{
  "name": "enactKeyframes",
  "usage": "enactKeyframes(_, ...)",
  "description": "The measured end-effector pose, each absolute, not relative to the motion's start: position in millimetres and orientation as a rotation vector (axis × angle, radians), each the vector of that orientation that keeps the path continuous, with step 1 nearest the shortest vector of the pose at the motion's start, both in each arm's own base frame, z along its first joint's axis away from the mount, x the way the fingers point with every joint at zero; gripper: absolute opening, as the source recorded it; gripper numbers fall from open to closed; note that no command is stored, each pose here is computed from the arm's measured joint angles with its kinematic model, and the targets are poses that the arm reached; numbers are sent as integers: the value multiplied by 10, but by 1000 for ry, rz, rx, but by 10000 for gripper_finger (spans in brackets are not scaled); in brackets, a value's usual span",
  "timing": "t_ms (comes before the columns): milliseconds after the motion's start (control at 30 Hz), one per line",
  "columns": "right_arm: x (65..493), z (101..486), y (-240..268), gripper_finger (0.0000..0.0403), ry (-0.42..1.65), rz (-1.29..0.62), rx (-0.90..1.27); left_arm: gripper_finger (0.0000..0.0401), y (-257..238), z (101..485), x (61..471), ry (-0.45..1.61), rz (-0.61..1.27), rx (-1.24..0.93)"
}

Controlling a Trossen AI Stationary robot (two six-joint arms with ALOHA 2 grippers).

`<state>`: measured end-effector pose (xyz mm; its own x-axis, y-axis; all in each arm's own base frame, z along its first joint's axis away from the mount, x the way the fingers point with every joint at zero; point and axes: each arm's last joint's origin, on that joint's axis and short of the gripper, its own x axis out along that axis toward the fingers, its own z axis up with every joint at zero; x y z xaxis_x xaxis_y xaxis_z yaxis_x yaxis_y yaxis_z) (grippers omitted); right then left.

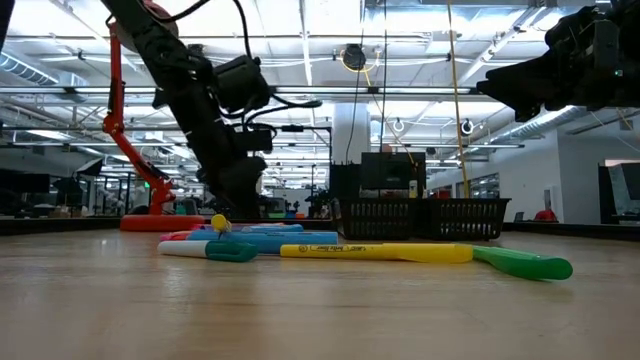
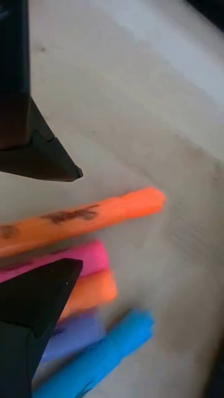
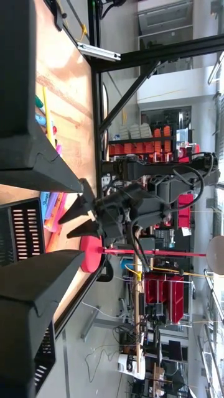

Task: Pick & Place Markers
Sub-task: Put the orange highlighter pen into the top left black bin

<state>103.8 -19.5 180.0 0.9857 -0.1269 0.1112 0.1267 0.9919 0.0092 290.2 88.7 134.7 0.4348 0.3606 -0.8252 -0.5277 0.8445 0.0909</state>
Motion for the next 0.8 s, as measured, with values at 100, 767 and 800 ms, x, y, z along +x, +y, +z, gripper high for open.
enactKeyframes(100, 1038, 1800, -196, 146, -112, -128, 2, 225, 891, 1257, 2888, 1010, 577, -197)
enactKeyframes(767, 1038, 1800, -195, 146, -112, -127, 2, 66, 978, 1198, 2855, 1044, 565, -278)
enactKeyframes(800, 1038, 1799, -196, 146, -111, -128, 2, 63, 986, 1199, 2856, 1040, 566, -277)
